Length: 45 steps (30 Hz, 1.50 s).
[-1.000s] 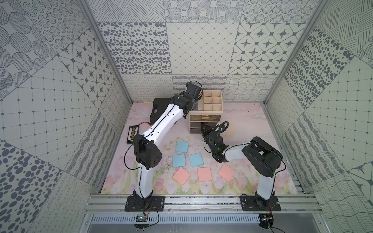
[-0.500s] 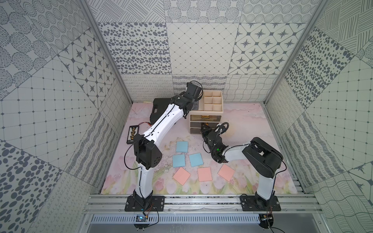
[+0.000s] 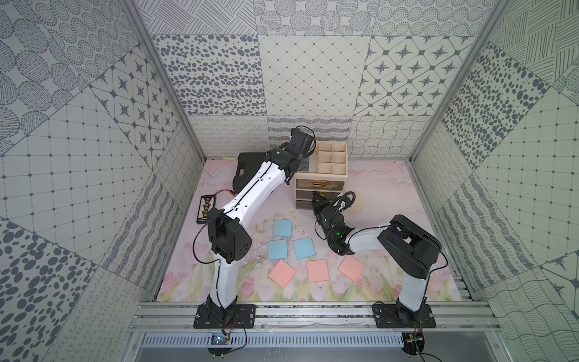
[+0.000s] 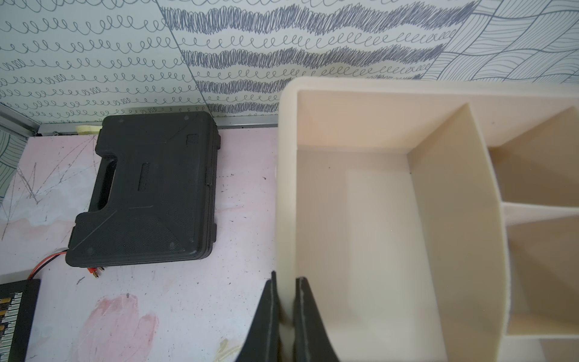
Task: Please put the sticky notes in the drawer by color
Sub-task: Open the drawer in the storage box.
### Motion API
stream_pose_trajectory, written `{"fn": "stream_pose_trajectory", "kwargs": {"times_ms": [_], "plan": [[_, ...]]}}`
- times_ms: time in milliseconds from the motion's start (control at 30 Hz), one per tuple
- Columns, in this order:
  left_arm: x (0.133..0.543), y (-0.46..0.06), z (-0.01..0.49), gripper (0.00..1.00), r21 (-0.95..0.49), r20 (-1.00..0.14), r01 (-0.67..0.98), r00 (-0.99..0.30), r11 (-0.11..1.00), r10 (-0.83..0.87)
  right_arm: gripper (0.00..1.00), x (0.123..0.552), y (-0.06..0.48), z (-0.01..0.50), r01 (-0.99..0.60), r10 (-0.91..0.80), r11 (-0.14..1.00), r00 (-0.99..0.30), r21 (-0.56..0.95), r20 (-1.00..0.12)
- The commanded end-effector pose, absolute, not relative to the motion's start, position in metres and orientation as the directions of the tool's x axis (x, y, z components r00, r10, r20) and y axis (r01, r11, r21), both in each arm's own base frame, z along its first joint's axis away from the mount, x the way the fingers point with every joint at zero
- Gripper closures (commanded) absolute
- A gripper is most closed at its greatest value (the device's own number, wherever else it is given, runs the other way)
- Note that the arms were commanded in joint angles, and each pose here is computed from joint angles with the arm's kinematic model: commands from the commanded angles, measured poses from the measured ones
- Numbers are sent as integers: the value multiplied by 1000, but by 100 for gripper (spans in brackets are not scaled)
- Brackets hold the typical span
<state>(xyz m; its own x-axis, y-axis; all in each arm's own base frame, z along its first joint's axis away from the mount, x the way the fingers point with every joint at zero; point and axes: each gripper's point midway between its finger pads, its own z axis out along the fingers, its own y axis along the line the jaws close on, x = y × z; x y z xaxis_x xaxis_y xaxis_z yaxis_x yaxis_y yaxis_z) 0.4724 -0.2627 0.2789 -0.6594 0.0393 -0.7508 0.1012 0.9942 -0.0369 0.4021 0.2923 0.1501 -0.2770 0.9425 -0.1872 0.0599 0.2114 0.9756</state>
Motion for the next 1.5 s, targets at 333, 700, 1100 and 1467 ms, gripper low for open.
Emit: {"fn": "stream_pose_trajectory", "kwargs": {"times_ms": [333, 700, 1100, 1467], "plan": [[450, -273, 272, 100, -20, -703, 132, -707, 991, 80, 100, 383, 302, 137, 66, 897, 309, -353, 949, -267], [447, -261, 274, 100, 22, -710, 66, -701, 998, 62, 100, 375, 317, 140, 26, 862, 299, -437, 954, -259], [442, -247, 272, 100, 57, -715, -42, -699, 997, 11, 100, 354, 311, 159, 70, 879, 328, -388, 942, -277], [442, -241, 264, 100, 36, -713, -127, -699, 991, -64, 100, 346, 317, 155, 107, 883, 340, -378, 934, -279]]}}
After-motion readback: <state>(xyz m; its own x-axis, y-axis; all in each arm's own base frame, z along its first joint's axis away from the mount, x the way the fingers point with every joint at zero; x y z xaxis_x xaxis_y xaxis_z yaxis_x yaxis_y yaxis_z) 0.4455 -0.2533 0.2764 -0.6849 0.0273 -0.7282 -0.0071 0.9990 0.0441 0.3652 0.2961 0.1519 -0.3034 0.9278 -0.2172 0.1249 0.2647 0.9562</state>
